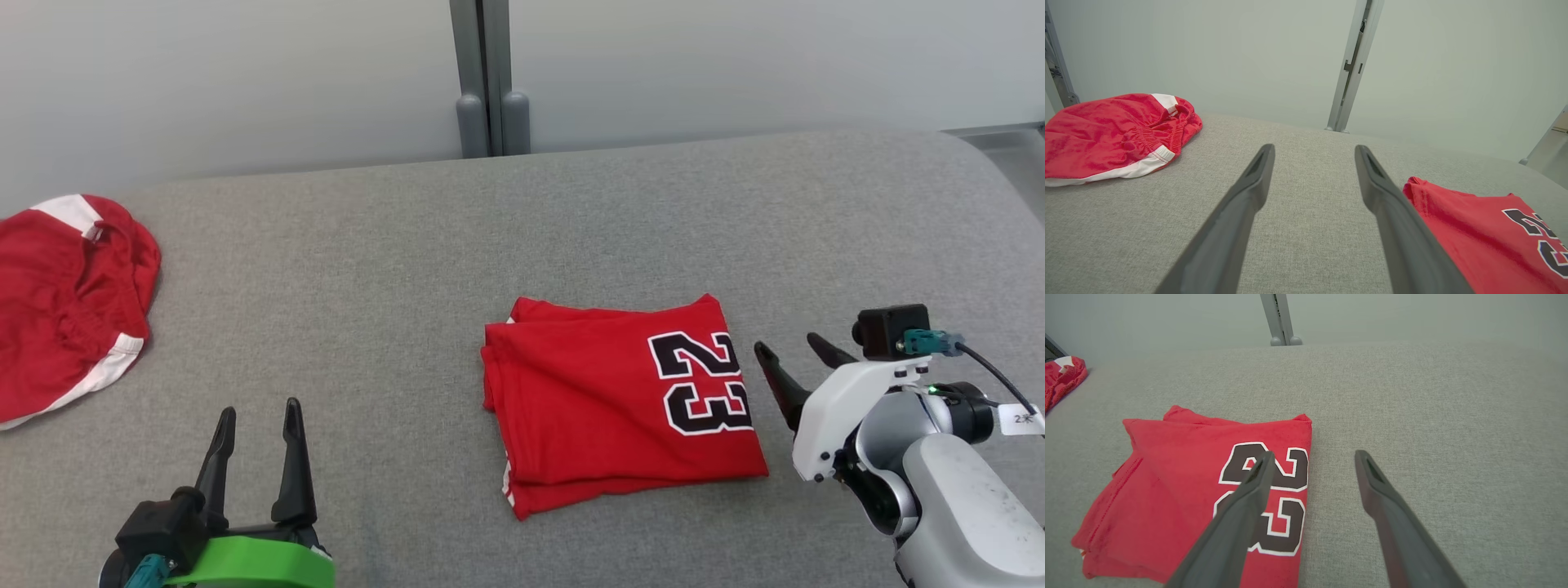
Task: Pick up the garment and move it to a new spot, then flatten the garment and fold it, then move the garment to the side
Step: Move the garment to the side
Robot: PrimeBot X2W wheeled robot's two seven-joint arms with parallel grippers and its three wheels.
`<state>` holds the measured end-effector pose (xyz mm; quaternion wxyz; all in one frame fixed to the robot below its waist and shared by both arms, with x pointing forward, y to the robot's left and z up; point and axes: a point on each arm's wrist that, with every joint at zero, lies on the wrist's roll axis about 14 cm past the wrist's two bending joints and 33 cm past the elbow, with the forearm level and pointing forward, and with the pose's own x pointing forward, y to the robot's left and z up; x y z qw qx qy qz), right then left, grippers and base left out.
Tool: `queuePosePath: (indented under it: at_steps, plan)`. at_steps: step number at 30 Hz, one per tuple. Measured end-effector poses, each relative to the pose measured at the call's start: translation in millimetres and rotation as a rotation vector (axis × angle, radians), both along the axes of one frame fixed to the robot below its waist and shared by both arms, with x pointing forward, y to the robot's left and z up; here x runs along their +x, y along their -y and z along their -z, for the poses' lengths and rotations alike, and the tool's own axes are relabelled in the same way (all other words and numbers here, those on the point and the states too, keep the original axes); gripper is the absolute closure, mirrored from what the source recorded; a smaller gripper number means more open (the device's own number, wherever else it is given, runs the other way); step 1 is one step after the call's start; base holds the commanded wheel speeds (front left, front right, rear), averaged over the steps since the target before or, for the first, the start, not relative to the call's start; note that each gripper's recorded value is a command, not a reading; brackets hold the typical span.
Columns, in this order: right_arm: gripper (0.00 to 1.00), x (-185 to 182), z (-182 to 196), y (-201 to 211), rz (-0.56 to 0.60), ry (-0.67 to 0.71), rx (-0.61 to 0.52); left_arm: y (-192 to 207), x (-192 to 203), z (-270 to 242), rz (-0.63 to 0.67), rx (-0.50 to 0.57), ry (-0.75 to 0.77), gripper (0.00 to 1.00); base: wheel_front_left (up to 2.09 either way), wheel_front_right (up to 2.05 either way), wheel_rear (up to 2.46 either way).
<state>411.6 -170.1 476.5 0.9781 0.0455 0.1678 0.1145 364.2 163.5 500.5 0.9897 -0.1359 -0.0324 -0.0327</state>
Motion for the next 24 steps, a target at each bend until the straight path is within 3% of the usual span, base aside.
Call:
queuePosePath:
  at_steps: [9,21,23,24]
  plan:
    - [0.00,11.6,50.5,-22.1,-0.076,-0.211,-0.025,-12.2,7.2,8.3,-0.038,-0.004,-0.026,0.00,0.00,0.00,0.00]
    - [0.00,17.0,97.3,-38.6,-0.150,-0.378,-0.106,-29.1,8.8,20.4,-0.091,-0.006,-0.064,0.00,0.00,0.00,0.00]
    - [0.07,17.6,98.7,-38.5,-0.154,-0.385,-0.115,-29.2,9.5,20.8,-0.093,-0.006,-0.066,0.00,0.00,0.00,0.00]
    - [0.26,18.0,98.9,-37.7,-0.156,-0.390,-0.125,-28.8,9.9,21.1,-0.092,-0.006,-0.066,0.00,0.00,0.00,0.00]
